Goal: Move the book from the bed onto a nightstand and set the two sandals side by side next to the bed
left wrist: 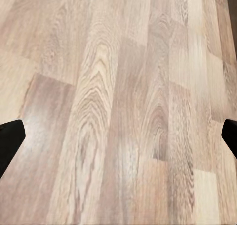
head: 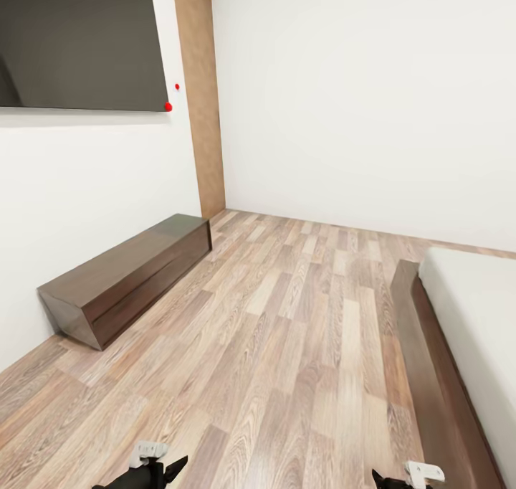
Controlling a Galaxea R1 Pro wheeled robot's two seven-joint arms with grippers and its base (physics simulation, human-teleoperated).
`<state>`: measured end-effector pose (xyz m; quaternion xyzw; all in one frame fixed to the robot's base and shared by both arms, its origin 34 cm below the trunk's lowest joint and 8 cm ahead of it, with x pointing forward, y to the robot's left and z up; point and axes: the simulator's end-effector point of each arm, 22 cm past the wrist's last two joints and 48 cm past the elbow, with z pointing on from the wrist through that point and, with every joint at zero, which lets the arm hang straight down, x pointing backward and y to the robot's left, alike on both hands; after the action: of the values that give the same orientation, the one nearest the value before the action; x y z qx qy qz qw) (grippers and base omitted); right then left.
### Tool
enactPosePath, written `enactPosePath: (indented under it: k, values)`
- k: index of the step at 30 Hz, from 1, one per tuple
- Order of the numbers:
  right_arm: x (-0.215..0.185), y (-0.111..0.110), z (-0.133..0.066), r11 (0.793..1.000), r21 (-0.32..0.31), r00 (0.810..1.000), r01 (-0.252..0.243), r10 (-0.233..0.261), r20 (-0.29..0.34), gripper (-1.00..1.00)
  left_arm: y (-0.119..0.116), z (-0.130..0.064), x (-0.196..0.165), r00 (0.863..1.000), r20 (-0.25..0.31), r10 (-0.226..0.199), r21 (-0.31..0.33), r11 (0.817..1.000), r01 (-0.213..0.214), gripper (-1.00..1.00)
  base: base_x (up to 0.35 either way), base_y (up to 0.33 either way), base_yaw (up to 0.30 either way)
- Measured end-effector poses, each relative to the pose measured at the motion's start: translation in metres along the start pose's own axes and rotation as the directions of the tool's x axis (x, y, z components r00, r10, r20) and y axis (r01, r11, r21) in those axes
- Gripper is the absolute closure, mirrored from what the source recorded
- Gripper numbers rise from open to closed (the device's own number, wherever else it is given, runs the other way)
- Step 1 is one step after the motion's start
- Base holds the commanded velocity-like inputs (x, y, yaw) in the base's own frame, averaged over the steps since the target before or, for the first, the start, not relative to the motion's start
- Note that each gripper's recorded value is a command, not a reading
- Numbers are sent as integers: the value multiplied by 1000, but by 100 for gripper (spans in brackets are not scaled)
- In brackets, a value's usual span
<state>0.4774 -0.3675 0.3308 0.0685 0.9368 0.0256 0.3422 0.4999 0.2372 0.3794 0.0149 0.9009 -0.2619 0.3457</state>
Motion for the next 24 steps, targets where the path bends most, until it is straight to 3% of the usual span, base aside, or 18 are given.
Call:
enactPosePath:
  k: [7, 9, 12, 14, 17, 19, 24]
  values:
    - [-38, 2, -4, 998, -2, 982, 63, -61, 181, -100, -1, 0, 1, 1000, 11, 9, 1, 1000, -9, -100, 39, 0, 0]
    - [-39, 4, -6, 997, -13, 978, 73, -69, 195, -100, -1, 0, 6, 1000, 4, 4, 3, 1000, -4, -100, 5, 0, 0]
    - [-33, 25, -10, 988, -119, 979, 97, -73, 191, -100, -2, 0, 9, 1000, -2, 0, 4, 1000, 0, -100, 2, 0, 0]
    - [-29, 44, -14, 971, -212, 979, 112, -72, 190, -100, -2, 0, 10, 1000, -3, -1, 4, 1000, 1, -100, 1, 0, 0]
    - [-23, 78, -25, 920, -370, 981, 131, -67, 182, -100, -2, 0, 12, 1000, -5, -3, 4, 1000, 3, -100, 0, 0, 0]
    - [-21, 87, -27, 907, -400, 982, 130, -62, 178, -100, -2, 0, 12, 1000, -5, -3, 5, 1000, 3, -100, 0, 0, 0]
    - [-21, 88, -27, 909, -398, 982, 126, -59, 178, -100, -7, 3, 13, 1000, -5, -7, 11, 1000, 7, -100, 0, 0, 0]
